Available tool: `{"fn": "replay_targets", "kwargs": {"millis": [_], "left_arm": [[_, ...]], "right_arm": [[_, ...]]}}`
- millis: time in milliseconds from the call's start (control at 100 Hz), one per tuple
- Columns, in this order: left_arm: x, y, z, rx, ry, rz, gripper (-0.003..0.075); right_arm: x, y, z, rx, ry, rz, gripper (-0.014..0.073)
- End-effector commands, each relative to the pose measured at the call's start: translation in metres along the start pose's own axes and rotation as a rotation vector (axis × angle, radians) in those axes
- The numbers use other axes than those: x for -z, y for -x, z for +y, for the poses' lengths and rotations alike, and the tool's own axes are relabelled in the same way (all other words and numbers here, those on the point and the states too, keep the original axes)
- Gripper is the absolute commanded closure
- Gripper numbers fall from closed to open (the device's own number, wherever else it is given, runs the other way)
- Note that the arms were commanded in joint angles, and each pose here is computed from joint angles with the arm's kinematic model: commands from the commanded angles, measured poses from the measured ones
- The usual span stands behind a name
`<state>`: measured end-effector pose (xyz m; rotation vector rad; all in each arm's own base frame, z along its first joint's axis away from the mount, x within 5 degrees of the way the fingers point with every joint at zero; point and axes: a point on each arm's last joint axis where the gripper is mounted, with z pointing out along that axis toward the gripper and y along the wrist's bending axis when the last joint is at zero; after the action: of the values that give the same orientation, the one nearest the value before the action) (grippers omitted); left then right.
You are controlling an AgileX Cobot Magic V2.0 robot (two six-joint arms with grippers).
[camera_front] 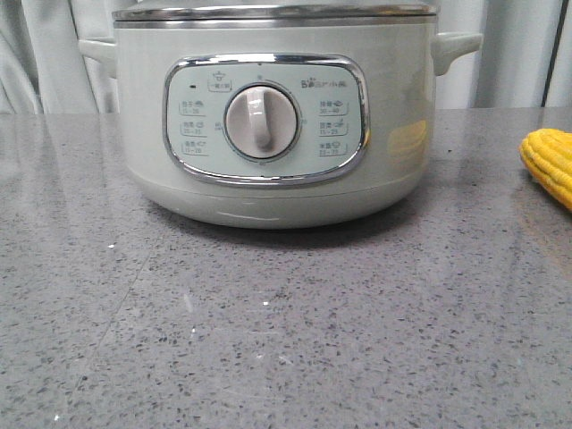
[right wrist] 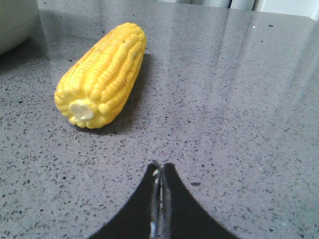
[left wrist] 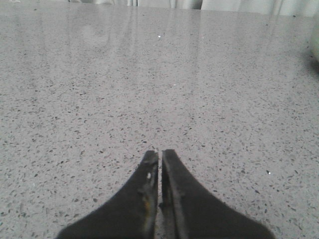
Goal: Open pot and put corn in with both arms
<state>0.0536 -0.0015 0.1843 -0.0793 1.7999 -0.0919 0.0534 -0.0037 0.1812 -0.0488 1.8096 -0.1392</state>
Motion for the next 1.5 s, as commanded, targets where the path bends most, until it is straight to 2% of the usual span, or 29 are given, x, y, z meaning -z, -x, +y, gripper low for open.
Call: {"fn": "replay_targets", "kwargs": {"millis": [0,1100,1350,1490], "left_arm": [[0.0,-0.002,0.0,0.008,-0.007,-0.051,0.0741],[0.0,-0.002,0.0,0.008,-0.007,-0.051,0.0741],[0.003,0.016,-0.001,0.008,-0.022,-0.259,0.0741],[0.003,0.02,-0.001,0.008,-0.025,-0.295,0.0741]], "right_arm": [[0.0,-0.004,0.0,0.004,-0.01,-0.019,0.0652],[0.0,-0.004,0.0,0.004,-0.01,-0.019,0.0652],[0.0,-0.004,0.0,0.004,-0.01,-0.019,0.0652],[0.0,-0.002,0.0,0.004,-0.013,-0.04,0.0652]]}}
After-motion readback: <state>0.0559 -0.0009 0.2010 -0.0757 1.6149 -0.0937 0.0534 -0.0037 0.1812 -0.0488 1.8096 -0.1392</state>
